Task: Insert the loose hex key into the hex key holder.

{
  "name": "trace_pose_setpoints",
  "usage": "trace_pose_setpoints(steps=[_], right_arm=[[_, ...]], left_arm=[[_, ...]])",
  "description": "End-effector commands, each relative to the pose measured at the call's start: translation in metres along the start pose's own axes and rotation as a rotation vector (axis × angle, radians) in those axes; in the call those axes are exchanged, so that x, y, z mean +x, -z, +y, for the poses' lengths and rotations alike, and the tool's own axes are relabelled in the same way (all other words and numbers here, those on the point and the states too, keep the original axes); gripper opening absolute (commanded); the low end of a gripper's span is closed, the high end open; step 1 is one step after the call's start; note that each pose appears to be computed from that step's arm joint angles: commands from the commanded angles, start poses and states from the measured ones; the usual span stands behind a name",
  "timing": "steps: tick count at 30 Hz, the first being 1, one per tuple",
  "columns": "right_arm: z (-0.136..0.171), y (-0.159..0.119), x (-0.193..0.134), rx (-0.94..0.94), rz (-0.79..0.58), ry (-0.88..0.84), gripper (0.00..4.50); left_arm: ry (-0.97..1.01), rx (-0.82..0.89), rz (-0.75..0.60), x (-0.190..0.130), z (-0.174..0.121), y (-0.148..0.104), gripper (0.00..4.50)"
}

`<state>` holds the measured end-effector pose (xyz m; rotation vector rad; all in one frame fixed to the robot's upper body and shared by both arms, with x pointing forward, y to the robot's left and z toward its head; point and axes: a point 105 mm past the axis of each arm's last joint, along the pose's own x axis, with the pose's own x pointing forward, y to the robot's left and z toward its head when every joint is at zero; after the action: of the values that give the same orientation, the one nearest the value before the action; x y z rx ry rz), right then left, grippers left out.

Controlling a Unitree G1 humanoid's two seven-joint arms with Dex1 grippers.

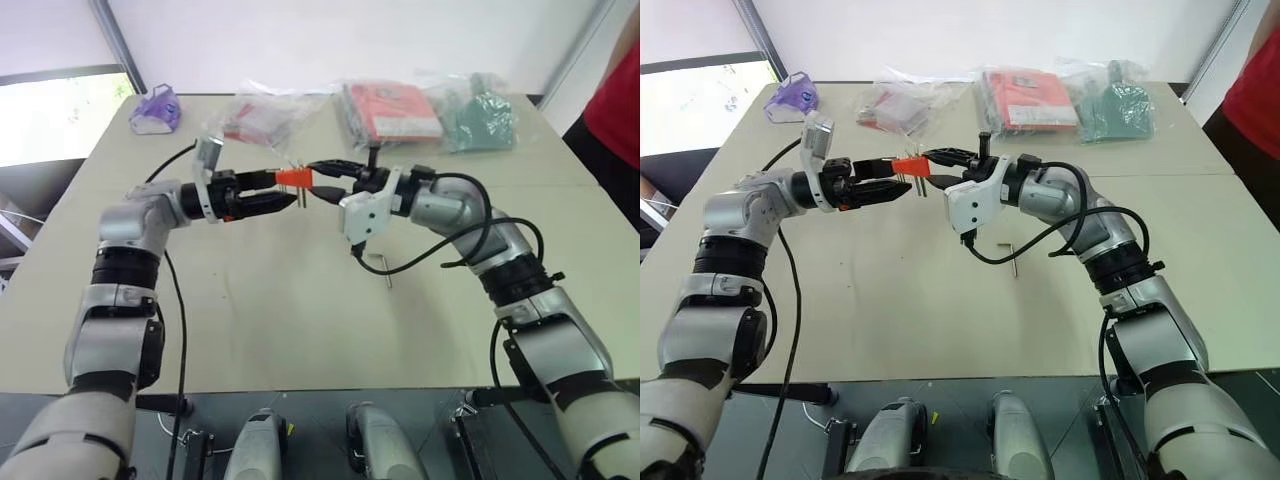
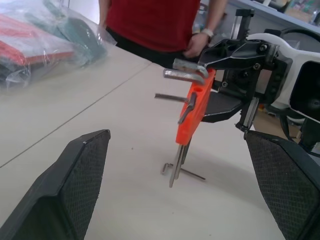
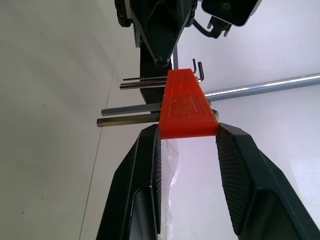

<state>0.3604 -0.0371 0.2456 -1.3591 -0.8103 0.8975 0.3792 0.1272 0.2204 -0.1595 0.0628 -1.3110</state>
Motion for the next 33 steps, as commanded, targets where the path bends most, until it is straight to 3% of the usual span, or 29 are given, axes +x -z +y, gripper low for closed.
trace_pose_setpoints(steps=[1, 14, 17, 23, 33], right_arm=[[-0.015, -0.010, -0.002, -0.013, -0.034, 0.055, 1.00], [-0.011, -0.017, 0.000, 0.003, -0.050, 0.050, 1.00], [-0.011, -0.018, 0.001, 0.003, -0.052, 0.054, 1.00], [-0.008, -0.020, 0.001, 0.007, -0.055, 0.043, 1.00], [-0.003, -0.022, 0.000, 0.014, -0.066, 0.021, 1.00]], left_arm=[[0.032, 0.071, -0.013, 0.003, -0.005, -0.017, 4.50], [0.060, 0.075, -0.016, 0.009, -0.008, -0.019, 4.50], [0.067, 0.075, -0.011, 0.010, -0.009, -0.016, 3.26], [0.065, 0.072, -0.019, 0.010, -0.008, -0.016, 0.18], [0.056, 0.075, -0.015, 0.011, -0.008, -0.015, 0.08]])
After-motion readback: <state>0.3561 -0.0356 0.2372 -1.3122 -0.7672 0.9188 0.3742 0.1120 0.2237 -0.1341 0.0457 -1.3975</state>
